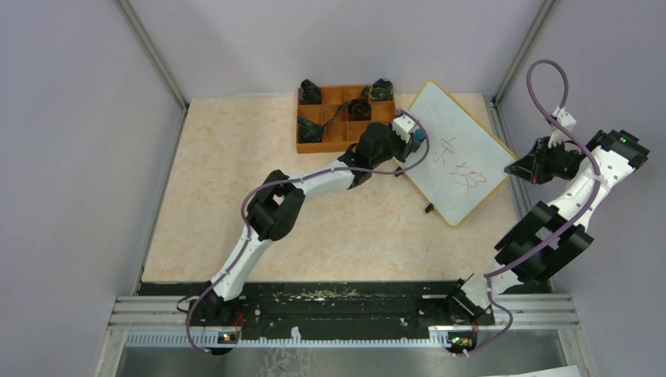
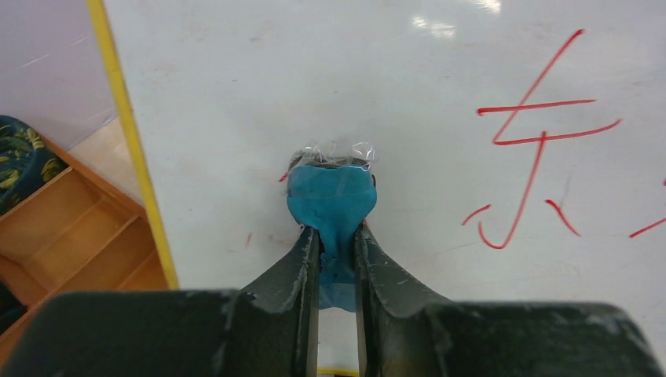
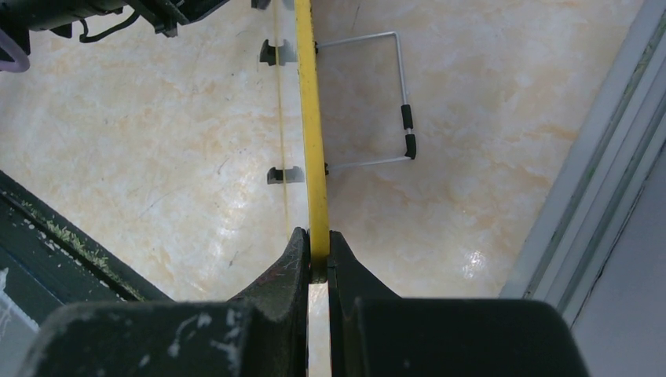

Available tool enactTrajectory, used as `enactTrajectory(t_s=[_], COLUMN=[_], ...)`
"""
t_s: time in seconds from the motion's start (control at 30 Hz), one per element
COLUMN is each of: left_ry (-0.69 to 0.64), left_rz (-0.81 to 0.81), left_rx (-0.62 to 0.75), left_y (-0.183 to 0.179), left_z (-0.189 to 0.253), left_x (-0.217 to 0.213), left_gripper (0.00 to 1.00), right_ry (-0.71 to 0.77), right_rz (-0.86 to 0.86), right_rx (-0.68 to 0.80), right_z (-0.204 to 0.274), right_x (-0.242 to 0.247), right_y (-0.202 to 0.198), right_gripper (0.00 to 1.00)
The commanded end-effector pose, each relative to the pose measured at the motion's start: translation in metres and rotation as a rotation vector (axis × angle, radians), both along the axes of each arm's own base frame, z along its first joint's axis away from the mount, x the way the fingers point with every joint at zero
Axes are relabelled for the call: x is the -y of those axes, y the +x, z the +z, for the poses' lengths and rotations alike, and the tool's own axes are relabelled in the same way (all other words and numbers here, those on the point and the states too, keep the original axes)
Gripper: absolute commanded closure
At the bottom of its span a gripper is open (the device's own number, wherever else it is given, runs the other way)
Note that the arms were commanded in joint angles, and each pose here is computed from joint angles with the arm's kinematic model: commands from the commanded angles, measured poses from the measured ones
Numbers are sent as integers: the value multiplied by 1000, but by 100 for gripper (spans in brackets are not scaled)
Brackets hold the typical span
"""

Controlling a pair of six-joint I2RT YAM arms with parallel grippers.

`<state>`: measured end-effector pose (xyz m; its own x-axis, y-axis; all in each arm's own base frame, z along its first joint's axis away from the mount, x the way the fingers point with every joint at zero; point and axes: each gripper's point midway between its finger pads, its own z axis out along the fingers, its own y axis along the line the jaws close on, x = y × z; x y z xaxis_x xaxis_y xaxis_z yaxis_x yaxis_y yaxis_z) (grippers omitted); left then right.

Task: Erase the whiteboard

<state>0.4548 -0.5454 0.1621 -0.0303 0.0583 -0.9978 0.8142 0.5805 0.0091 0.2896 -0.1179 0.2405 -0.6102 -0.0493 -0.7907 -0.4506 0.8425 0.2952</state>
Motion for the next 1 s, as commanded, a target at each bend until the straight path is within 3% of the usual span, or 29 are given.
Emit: enactTrajectory(t_s=[0.0,0.53,0.7,0.97], left_ry=[-44,7,1,-10], left_rz=[-89,88,26,-111], left_rx=[43,17,-1,29], left_y=[-33,43,23,-43], left_z=[30,14,14,22], left_x=[23,-42,-26,28], left_gripper=[97,98,98,98], right_ry=[-93,-90,-79,-86], right_rz=[67,70,72,74], right_rx=[-70,-67,-65,-67], right_z=[-19,-19,-19,-20], right_x=[-4,-5,-7,-7], right_y=[-14,-14,-13,-15], right_gripper=[100,100,100,100])
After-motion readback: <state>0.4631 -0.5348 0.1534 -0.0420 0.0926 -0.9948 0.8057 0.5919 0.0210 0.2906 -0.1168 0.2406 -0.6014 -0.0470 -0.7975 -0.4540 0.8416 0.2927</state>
